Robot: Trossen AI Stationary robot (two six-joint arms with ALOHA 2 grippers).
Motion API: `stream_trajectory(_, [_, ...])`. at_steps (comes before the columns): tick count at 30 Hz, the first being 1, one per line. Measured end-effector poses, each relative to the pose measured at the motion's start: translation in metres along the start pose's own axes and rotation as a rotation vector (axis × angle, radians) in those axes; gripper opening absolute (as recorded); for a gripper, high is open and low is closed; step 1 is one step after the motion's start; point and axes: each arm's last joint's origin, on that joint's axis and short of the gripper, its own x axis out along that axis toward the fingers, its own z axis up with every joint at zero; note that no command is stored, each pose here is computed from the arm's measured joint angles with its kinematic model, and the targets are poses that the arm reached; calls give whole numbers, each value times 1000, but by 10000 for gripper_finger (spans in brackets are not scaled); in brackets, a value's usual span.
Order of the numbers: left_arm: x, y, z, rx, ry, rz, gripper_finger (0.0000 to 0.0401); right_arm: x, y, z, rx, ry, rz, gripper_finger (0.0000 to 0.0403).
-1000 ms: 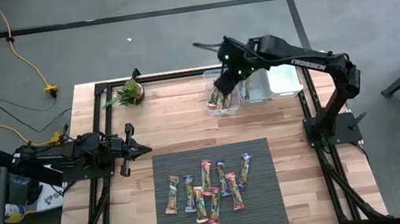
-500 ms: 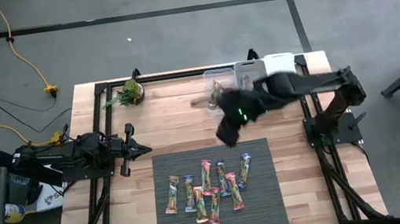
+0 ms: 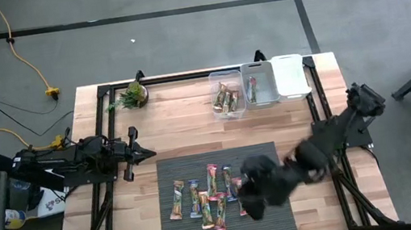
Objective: Pick and place Granola Bars by type
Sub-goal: Put the blue granola bar into the white bin
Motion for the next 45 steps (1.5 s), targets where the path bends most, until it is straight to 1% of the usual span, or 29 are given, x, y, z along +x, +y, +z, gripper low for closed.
stream_trajectory(3, [0, 0, 0, 0, 0, 0, 1, 13, -5, -31, 101, 21, 39, 69])
stream_trajectory(7, [0, 0, 0, 0, 0, 0, 1, 30, -15, -59, 229, 35, 107, 69])
stream_trajectory(9, [0, 0, 0, 0, 0, 0, 1, 36, -22, -68, 266, 32, 103, 69])
stream_trajectory(11, [0, 0, 0, 0, 0, 0, 1, 41, -30, -72, 315, 19, 72, 69])
stream_trajectory(14, [0, 0, 0, 0, 0, 0, 1, 49, -43, -68, 358, 17, 9, 69])
stream_trajectory(17, [0, 0, 0, 0, 0, 0, 1, 55, -57, -56, 394, 31, -103, 69])
stream_trajectory(20, [0, 0, 0, 0, 0, 0, 1, 59, -78, -45, 446, 72, -268, 69])
stream_trajectory(24, [0, 0, 0, 0, 0, 0, 1, 55, -106, -35, 502, 124, -531, 69])
stream_trajectory(26, [0, 0, 0, 0, 0, 0, 1, 54, -115, -30, 525, 135, -607, 70])
stream_trajectory(28, [0, 0, 0, 0, 0, 0, 1, 54, -120, -24, 543, 139, -641, 76])
stream_trajectory(30, [0, 0, 0, 0, 0, 0, 1, 56, -123, -19, 564, 128, -647, 90])
stream_trajectory(35, [0, 0, 0, 0, 0, 0, 1, 65, -131, -8, 644, 107, -673, 146])
stream_trajectory(40, [0, 0, 0, 0, 0, 0, 1, 90, -140, -7, 742, 145, -707, 199])
stream_trajectory(45, [0, 0, 0, 0, 0, 0, 1, 118, -149, -10, 788, 152, -728, 229])
